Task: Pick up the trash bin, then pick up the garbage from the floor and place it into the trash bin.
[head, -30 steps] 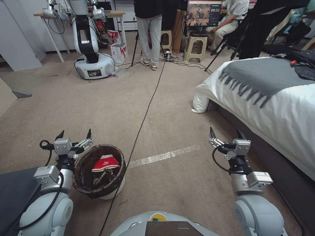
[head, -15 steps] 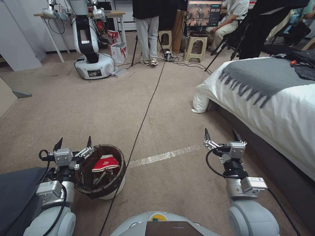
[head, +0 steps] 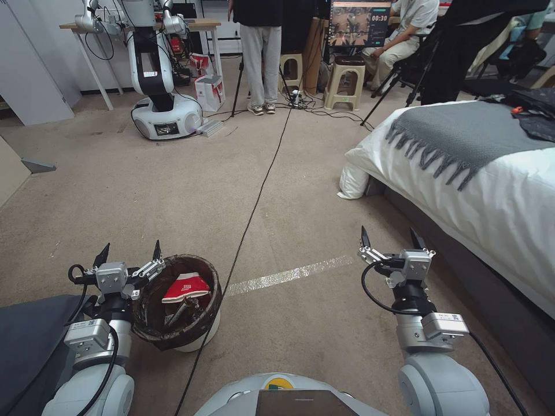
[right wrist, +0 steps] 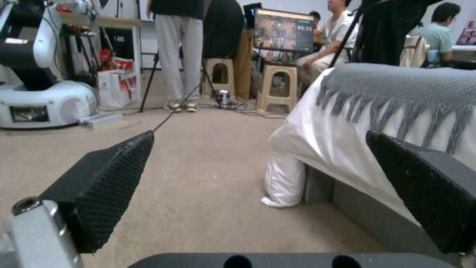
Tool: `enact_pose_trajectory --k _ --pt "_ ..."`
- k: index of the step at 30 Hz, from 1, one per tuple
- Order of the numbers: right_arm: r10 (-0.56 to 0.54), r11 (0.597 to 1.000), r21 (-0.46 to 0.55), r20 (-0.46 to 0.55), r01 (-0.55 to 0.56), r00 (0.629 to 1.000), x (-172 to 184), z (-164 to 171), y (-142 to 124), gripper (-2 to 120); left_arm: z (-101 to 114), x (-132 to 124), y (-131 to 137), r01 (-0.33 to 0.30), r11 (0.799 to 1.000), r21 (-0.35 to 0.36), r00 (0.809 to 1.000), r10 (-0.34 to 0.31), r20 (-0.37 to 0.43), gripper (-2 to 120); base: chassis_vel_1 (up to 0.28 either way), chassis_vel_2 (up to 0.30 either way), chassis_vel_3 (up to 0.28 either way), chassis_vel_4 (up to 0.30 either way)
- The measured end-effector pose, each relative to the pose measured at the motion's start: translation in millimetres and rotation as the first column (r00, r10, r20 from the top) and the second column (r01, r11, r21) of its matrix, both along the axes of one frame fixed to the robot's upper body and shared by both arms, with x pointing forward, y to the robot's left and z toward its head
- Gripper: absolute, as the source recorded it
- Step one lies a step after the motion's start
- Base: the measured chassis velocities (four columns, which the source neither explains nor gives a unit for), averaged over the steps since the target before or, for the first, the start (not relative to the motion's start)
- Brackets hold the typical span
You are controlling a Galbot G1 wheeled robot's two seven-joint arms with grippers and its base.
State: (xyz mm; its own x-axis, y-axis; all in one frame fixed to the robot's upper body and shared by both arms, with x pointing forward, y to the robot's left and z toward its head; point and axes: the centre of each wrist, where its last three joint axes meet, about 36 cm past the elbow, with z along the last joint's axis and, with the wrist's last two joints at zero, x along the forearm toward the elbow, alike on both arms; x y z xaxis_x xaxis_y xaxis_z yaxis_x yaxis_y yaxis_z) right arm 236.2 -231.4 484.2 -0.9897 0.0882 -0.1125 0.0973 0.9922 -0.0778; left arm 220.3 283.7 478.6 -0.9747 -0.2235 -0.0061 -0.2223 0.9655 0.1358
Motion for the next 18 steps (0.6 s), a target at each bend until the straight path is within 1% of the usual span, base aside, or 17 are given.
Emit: enact_pose_trajectory --k 18 --pt "0.000 1.000 0.000 0.000 0.000 1.000 0.1 0.1 -0.3 100 0.2 0.2 0.1 -0.001 1.000 -0.002 1.000 0.001 -0.002 100 0.000 0.000 0.000 0.000"
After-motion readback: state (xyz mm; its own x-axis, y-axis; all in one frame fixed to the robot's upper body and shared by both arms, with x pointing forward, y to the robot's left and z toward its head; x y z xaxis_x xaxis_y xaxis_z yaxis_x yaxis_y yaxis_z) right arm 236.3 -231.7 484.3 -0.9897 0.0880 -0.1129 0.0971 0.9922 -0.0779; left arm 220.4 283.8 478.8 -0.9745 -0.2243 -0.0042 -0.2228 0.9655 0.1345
